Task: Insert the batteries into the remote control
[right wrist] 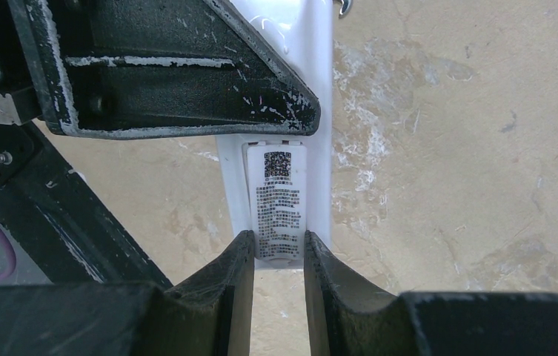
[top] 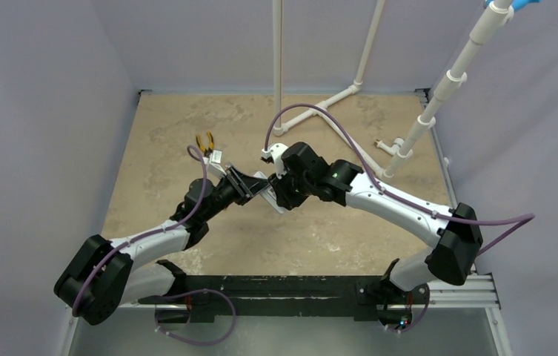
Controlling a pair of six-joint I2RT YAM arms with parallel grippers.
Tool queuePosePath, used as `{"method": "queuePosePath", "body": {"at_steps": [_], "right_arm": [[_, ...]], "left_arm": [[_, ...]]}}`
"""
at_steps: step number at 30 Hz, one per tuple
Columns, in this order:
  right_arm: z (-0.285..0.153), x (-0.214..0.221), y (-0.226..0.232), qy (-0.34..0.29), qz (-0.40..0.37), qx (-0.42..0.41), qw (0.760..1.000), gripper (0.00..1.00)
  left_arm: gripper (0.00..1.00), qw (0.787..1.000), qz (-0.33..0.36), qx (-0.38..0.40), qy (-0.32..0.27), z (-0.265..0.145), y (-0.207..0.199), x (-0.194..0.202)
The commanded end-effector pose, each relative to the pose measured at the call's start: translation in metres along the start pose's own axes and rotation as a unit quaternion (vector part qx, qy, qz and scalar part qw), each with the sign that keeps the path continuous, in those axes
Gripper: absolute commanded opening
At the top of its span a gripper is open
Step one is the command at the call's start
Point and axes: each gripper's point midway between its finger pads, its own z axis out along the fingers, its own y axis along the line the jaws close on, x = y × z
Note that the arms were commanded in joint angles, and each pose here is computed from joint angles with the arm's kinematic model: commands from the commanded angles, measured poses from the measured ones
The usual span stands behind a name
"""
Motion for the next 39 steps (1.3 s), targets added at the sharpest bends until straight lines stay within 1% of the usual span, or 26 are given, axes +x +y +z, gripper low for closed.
{"method": "queuePosePath", "body": {"at_steps": [1, 6, 13, 39], "right_arm": [[-0.006, -0.023, 0.004, -0.033, -0.008, -0.006, 0.999, 0.15], [-0.006, -0.022, 0.005, -0.028, -0.012, -0.008, 1.000, 0.17], [-0.007, -0.017, 0.004, -0.019, -0.017, -0.010, 1.000, 0.13], [-0.005, -0.012, 0.010, -0.007, -0.019, -0.028, 0.999, 0.13]], "left_arm": [[0.00, 0.998, 0.012, 0.066, -0.005, 0.000, -0.037, -0.006], [0.00, 0.998, 0.009, 0.066, -0.005, 0.002, -0.035, -0.005], [0.00, 0.998, 0.007, 0.065, -0.005, 0.003, -0.034, -0.005], [0.00, 0.998, 0.003, 0.063, -0.001, 0.005, -0.030, -0.003]]}}
